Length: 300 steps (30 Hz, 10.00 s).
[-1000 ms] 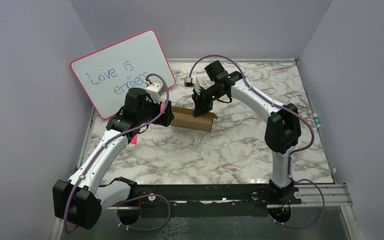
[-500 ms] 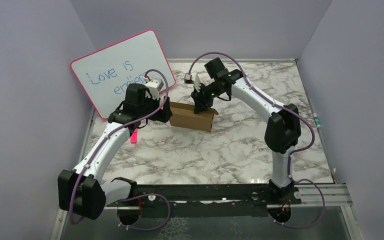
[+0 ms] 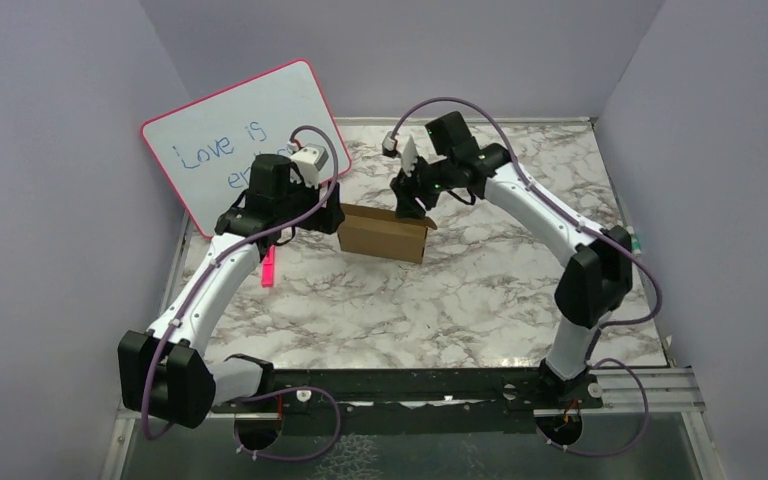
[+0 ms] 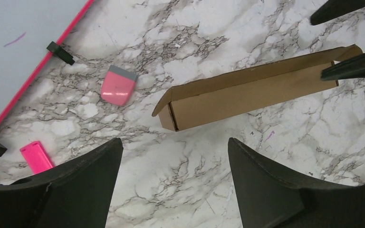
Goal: Fold the paper box
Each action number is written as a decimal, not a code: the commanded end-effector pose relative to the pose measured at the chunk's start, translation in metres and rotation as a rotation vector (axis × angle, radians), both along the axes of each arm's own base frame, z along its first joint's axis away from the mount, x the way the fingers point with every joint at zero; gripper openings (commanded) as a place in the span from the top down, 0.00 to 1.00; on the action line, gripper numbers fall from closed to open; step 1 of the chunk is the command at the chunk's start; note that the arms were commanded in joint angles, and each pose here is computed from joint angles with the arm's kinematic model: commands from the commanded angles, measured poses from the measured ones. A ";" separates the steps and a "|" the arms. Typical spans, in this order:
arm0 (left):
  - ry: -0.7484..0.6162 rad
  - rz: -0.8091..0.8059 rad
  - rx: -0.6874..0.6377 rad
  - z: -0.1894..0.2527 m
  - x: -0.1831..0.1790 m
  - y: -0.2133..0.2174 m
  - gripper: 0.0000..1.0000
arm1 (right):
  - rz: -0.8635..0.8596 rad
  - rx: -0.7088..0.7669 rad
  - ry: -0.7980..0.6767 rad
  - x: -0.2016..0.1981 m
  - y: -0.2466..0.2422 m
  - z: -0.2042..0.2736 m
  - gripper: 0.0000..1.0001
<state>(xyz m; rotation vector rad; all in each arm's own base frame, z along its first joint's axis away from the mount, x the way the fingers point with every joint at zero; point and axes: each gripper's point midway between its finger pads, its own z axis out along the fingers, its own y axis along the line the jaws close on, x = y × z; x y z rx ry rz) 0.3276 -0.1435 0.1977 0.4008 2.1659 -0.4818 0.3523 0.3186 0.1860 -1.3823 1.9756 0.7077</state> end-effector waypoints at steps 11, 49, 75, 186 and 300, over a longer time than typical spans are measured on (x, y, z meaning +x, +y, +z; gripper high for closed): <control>-0.029 -0.106 0.137 0.012 0.027 0.002 0.26 | -0.523 -0.033 -0.115 -0.010 -0.083 0.029 0.44; 0.122 -0.221 0.132 -0.024 0.040 -0.017 0.67 | -0.540 0.004 0.018 -0.021 -0.071 -0.013 0.72; 0.237 -0.019 0.013 -0.031 0.029 -0.025 0.91 | -0.663 0.098 0.161 -0.021 -0.057 -0.006 0.99; -0.090 0.399 -0.231 -0.012 0.022 -0.008 0.84 | -0.961 0.218 -0.073 0.000 -0.052 -0.037 0.99; 0.133 0.196 -0.154 -0.025 0.027 -0.002 0.93 | -0.849 0.343 0.081 0.004 -0.034 -0.013 0.99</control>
